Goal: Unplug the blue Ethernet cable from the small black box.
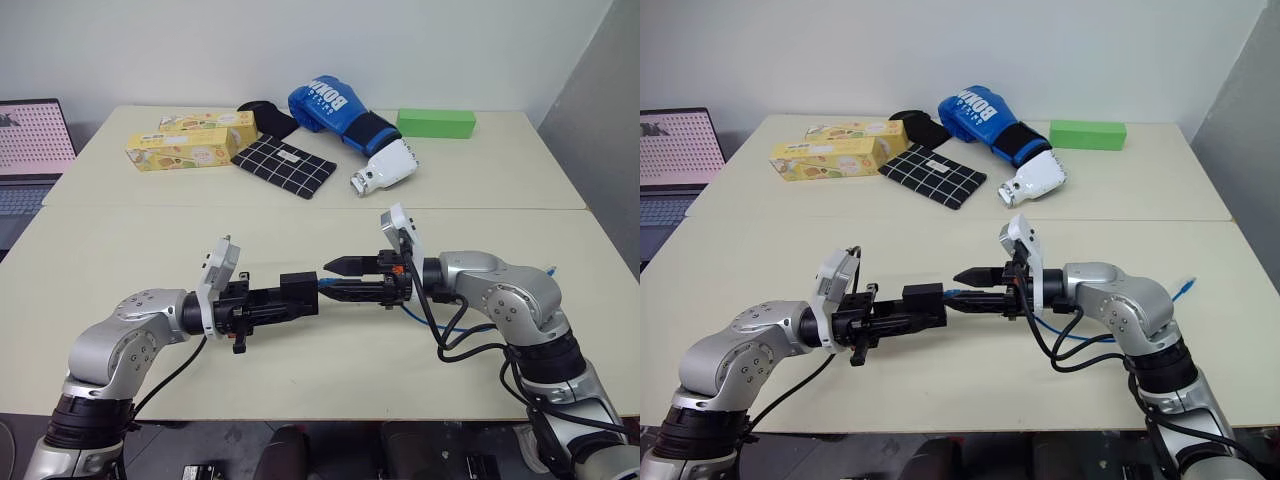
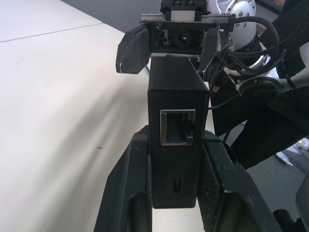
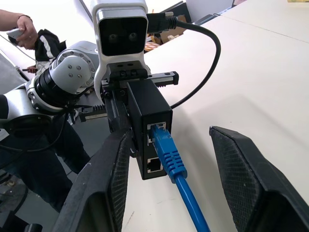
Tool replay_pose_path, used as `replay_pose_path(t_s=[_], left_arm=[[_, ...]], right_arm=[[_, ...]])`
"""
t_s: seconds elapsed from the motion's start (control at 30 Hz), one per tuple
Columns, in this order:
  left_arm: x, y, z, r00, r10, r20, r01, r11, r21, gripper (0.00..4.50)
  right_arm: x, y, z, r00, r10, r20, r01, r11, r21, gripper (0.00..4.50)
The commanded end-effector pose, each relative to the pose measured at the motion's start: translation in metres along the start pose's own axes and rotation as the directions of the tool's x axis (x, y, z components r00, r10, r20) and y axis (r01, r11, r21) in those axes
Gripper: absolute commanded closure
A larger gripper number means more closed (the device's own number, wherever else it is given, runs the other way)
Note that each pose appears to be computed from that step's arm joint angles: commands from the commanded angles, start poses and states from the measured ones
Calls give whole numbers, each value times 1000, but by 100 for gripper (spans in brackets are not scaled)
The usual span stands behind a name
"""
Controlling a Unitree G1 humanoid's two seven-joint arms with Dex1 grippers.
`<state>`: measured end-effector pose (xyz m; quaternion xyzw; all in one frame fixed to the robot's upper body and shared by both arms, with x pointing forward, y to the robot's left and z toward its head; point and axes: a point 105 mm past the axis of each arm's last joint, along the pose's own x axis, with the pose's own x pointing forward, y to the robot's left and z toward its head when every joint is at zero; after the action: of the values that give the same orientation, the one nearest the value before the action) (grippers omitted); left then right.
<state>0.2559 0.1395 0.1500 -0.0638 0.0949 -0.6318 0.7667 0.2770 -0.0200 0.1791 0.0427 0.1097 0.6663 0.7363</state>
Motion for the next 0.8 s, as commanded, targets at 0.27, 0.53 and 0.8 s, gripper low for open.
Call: replay_pose_path(t_s=[0.27, 0.53, 0.8], left_arm=[[2, -3, 9, 999, -10, 33, 9, 999, 34, 370], [3, -4, 10, 999, -18, 43, 17, 1000, 22, 370], [3, -12, 6, 998, -64, 27, 64, 998, 18, 370]], right_arm=[[0, 7, 8, 1000, 25, 7, -25, 997, -68, 275], [-1, 7, 6, 999, 33, -5, -33, 996, -85, 444], [-4, 9, 7, 998, 65, -18, -66, 996, -58, 444]])
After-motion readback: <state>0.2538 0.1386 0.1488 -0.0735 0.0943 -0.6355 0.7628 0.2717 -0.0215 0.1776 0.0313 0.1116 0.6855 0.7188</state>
